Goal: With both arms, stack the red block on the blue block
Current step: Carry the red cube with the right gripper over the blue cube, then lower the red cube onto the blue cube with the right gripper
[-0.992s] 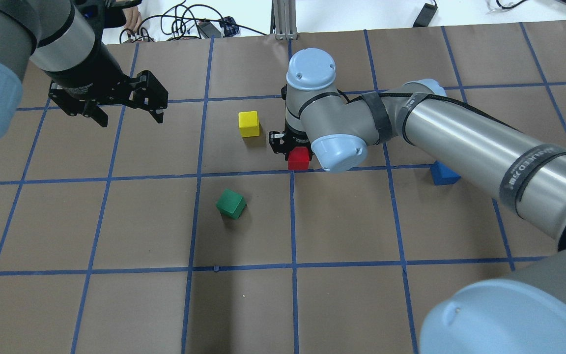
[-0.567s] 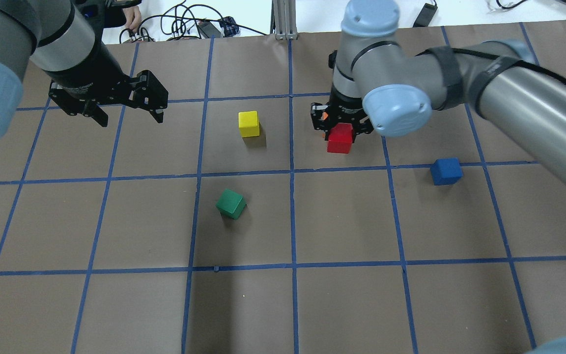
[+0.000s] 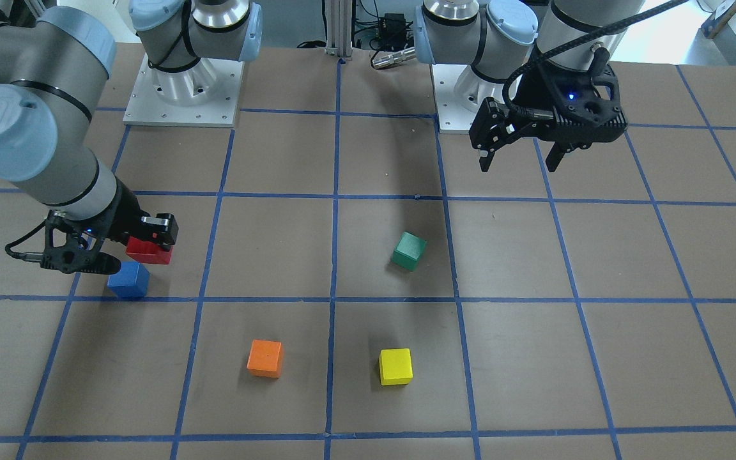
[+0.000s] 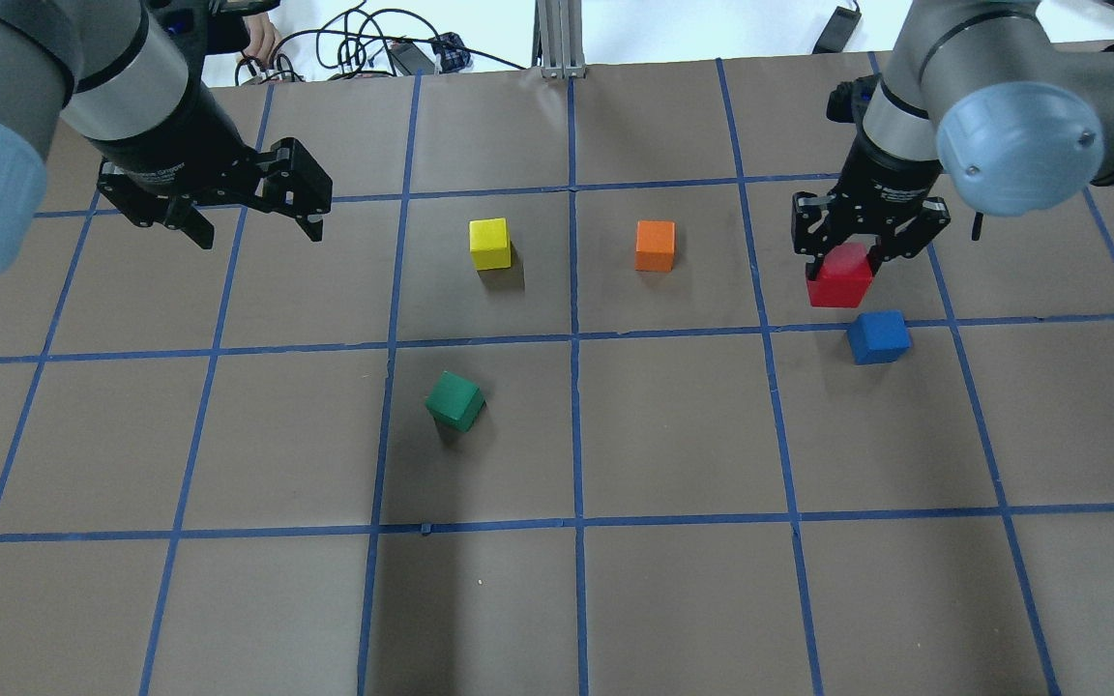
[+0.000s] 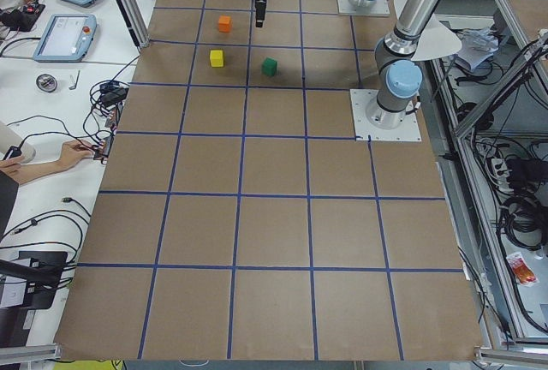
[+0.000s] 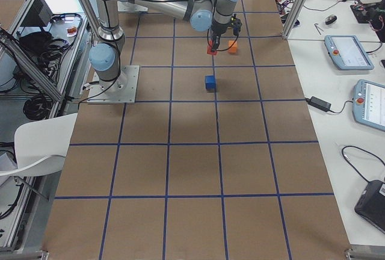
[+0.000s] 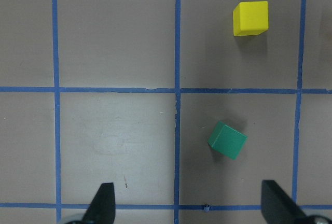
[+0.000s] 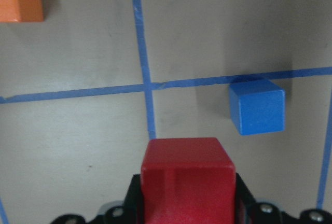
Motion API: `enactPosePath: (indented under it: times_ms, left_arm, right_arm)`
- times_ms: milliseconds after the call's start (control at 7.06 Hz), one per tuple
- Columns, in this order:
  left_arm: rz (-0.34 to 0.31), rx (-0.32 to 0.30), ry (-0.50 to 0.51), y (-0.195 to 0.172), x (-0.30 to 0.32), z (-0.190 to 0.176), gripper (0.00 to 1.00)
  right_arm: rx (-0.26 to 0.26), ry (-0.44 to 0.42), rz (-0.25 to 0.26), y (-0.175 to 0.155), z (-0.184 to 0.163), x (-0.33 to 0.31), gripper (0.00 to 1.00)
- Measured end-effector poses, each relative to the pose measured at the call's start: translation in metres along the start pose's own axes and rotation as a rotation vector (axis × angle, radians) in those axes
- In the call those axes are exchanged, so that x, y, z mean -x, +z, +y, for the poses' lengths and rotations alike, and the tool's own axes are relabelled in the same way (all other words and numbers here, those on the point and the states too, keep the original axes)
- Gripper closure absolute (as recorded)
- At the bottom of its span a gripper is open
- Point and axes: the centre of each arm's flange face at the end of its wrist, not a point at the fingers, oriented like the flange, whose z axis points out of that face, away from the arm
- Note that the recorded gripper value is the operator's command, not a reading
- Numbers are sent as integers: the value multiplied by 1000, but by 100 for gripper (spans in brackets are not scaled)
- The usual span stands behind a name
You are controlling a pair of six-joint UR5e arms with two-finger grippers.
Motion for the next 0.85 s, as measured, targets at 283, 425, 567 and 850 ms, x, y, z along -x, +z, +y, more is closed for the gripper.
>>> enactPosePath:
  times_ms: [283, 425, 567, 850]
  left_arm:
    - [0, 0, 1, 1, -1, 0, 0]
    - [0, -1, 2, 1, -1, 0, 0]
    - [0, 0, 2, 1, -1, 0, 0]
    - [0, -1, 2, 1, -1, 0, 0]
  right_arm:
    - [21, -66, 10, 22, 8, -50, 100]
    - [7, -104, 6, 34, 10, -69, 100]
    - [-24, -138, 6, 46, 12, -78, 100]
    - [-91, -174, 20, 57, 12, -82, 100]
